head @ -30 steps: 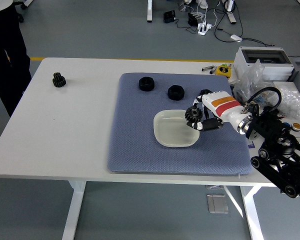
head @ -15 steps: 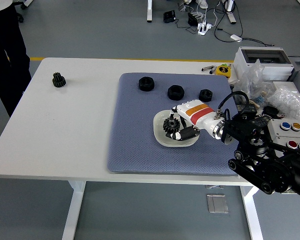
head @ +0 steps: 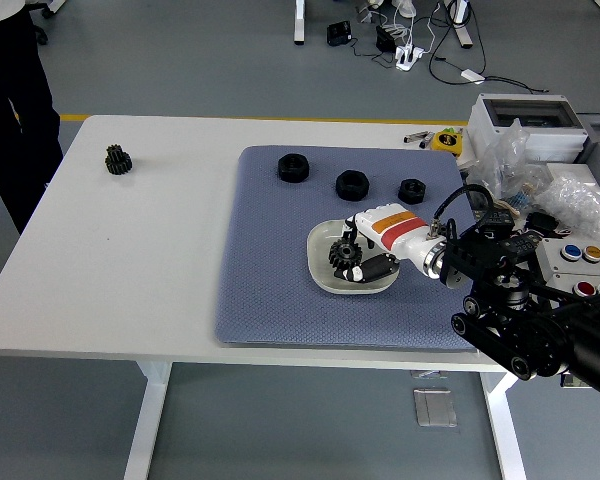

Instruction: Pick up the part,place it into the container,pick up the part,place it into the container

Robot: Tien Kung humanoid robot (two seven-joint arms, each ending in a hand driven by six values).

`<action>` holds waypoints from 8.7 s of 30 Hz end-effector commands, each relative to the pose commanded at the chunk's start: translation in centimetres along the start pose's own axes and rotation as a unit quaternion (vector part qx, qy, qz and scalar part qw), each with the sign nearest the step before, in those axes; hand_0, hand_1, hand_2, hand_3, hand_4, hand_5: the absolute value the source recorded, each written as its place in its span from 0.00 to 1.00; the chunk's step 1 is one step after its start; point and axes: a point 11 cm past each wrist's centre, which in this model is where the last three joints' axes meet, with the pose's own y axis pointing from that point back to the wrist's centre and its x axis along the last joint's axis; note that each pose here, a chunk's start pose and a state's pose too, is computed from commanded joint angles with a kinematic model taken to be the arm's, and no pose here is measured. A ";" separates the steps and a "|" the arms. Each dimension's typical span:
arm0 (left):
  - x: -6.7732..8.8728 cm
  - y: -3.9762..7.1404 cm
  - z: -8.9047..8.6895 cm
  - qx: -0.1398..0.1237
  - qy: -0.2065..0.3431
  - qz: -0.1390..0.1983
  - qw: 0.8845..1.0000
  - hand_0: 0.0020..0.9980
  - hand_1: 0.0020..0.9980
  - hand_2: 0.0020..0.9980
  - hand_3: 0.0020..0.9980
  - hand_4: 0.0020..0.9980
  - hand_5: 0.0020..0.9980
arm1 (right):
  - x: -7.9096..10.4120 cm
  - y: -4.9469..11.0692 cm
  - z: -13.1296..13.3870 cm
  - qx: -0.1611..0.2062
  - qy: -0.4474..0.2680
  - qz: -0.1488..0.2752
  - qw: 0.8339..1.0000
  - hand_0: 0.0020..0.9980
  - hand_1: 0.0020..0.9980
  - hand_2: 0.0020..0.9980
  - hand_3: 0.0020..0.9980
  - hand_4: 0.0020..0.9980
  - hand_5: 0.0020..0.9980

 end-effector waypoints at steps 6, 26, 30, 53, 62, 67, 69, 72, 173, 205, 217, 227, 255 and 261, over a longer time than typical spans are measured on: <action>0.0 0.0 0.3 -0.001 0.000 0.000 1.000 0.63 0.63 0.62 0.56 0.63 0.55 | 0.0 0.1 0.4 -0.003 0.009 -0.009 1.000 0.28 0.51 0.75 0.73 1.00 0.46; 0.0 0.0 0.2 -0.001 0.001 0.000 1.000 0.63 0.63 0.62 0.56 0.63 0.55 | 5.5 0.9 4.8 -0.070 0.006 0.085 0.994 0.25 0.47 0.69 0.63 1.00 0.46; 0.0 0.0 0.3 -0.001 0.001 0.000 1.000 0.63 0.63 0.62 0.56 0.63 0.56 | 5.7 1.1 6.9 -0.106 0.014 0.085 0.991 0.25 0.47 0.68 0.61 1.00 0.46; -0.4 0.1 1.0 -0.009 -0.001 -0.005 1.000 0.63 0.63 0.62 0.56 0.63 0.56 | 0.9 3.3 12.8 -0.229 -0.061 0.032 0.971 0.41 0.53 0.66 0.59 0.98 0.50; -0.5 0.1 1.1 -0.009 -0.004 -0.007 1.000 0.63 0.63 0.62 0.57 0.63 0.56 | -0.6 3.7 12.7 -0.235 -0.064 0.027 0.969 0.38 0.52 0.64 0.58 0.97 0.51; -0.6 0.2 1.3 -0.011 -0.006 -0.008 1.000 0.63 0.63 0.62 0.56 0.63 0.56 | -0.6 3.6 12.5 -0.237 -0.065 0.033 0.969 0.34 0.50 0.61 0.56 0.95 0.51; -0.6 0.2 1.3 -0.011 -0.006 -0.008 1.000 0.63 0.63 0.62 0.56 0.63 0.56 | -0.6 3.6 12.5 -0.238 -0.065 0.034 0.969 0.34 0.50 0.61 0.56 0.95 0.51; -0.6 0.2 1.5 -0.013 -0.007 -0.008 1.000 0.63 0.63 0.62 0.56 0.63 0.56 | -0.6 3.7 12.6 -0.240 -0.064 0.036 0.968 0.31 0.49 0.59 0.54 0.92 0.50; -1.2 0.6 4.7 -0.039 -0.012 -0.015 0.999 0.63 0.65 0.64 0.56 0.63 0.56 | -2.2 4.6 12.9 -0.258 -0.084 0.047 0.961 0.33 0.51 0.58 0.53 0.81 0.45; -1.3 0.6 4.4 -0.038 -0.017 -0.015 0.999 0.63 0.64 0.64 0.56 0.63 0.56 | -1.7 4.2 12.2 -0.245 -0.076 0.062 0.964 0.44 0.61 0.69 0.62 0.86 0.47; -1.3 0.6 4.5 -0.039 -0.016 -0.016 0.999 0.63 0.64 0.64 0.56 0.63 0.56 | -1.2 4.4 12.8 -0.253 -0.071 0.066 0.963 0.44 0.61 0.69 0.62 0.87 0.48; -1.3 0.6 4.7 -0.040 -0.016 -0.016 0.999 0.63 0.64 0.64 0.56 0.63 0.56 | -1.2 3.8 12.0 -0.244 -0.073 0.061 0.965 0.44 0.61 0.69 0.63 0.89 0.47; -1.2 0.7 5.3 -0.045 -0.019 -0.016 0.999 0.63 0.64 0.64 0.56 0.63 0.56 | -1.6 3.3 11.6 -0.239 -0.060 0.038 0.968 0.38 0.55 0.64 0.58 0.87 0.49; -1.2 0.7 5.4 -0.046 -0.019 -0.017 0.999 0.63 0.64 0.64 0.57 0.63 0.56 | -1.6 3.4 11.8 -0.241 -0.057 0.033 0.968 0.31 0.49 0.58 0.54 0.81 0.49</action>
